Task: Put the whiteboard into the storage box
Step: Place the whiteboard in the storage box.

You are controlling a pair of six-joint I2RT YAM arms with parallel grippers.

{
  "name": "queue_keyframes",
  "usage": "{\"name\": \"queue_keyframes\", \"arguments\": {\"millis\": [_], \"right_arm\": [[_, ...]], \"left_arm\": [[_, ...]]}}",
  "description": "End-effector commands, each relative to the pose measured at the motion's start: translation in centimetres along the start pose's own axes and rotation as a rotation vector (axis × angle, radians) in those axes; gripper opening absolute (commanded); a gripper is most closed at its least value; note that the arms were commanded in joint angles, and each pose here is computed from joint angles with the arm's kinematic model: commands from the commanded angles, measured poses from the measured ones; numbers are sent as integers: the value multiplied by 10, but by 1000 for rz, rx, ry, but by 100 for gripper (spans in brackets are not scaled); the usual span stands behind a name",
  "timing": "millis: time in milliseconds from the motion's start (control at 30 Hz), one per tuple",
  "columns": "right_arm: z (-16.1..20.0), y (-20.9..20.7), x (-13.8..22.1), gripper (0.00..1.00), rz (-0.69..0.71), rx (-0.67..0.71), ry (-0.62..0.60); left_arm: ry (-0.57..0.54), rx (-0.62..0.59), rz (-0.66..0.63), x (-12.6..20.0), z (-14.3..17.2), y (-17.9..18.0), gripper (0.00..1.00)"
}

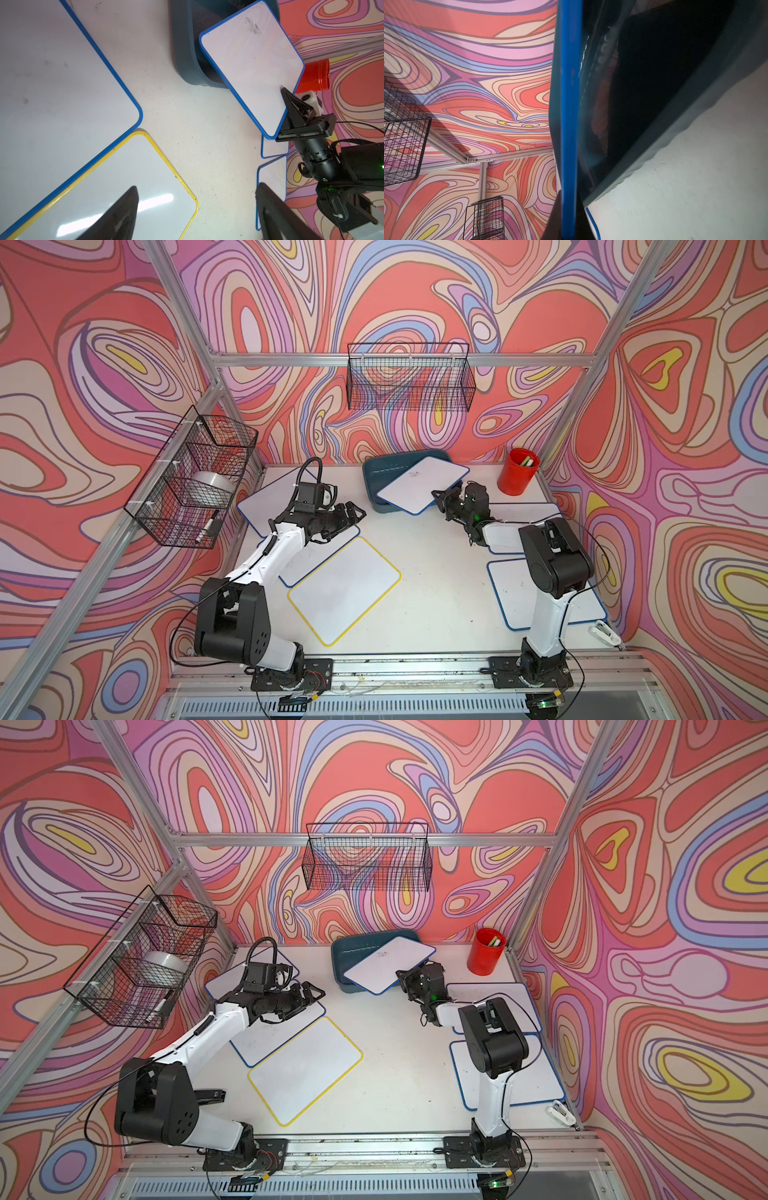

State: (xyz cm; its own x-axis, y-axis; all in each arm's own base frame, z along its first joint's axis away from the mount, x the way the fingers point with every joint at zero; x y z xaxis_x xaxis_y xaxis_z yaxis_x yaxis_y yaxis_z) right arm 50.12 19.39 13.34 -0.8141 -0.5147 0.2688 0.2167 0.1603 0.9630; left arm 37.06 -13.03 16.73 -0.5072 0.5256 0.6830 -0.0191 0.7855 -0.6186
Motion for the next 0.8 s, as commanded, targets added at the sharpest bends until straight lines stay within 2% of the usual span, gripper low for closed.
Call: {"name": "queue_keyframes", "arguments": {"millis": [0, 100, 200, 433, 500, 567, 767], "right_arm": [[-8, 19, 1, 0, -95, 11, -91], [-4, 14, -1, 0, -86, 14, -107], [6, 13, -8, 4, -70, 33, -87], [22, 8, -22, 17, -53, 59, -55], [25, 8, -21, 21, -48, 72, -58], [28, 8, -21, 25, -33, 92, -60], [39, 22, -23, 31, -37, 156, -44]], "left_arm": [[50, 1, -5, 0, 4, 6, 84], [80, 19, 18, -3, 8, 4, 84], [121, 4, 25, 0, 12, 0, 84], [168, -82, -55, 8, 12, 6, 85], [165, -63, -69, 4, 12, 12, 85], [179, -42, -22, 2, 12, 7, 85], [184, -24, -2, 2, 11, 9, 84]]}}
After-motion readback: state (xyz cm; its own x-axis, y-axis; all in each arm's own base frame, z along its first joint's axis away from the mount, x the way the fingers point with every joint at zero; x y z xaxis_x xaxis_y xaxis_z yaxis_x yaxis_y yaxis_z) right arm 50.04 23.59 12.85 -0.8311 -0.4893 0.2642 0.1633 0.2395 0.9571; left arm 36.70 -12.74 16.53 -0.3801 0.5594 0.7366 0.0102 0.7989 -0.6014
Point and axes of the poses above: each gripper's point midway between its finger pads, its own x axis back along the fingers, its own y axis along the line the jaws close on, z = x × y, the point moved 1 cm from there along x, back along the fingers, and after that the axes turned 5 degrees about -x, right-handed, at the moved point
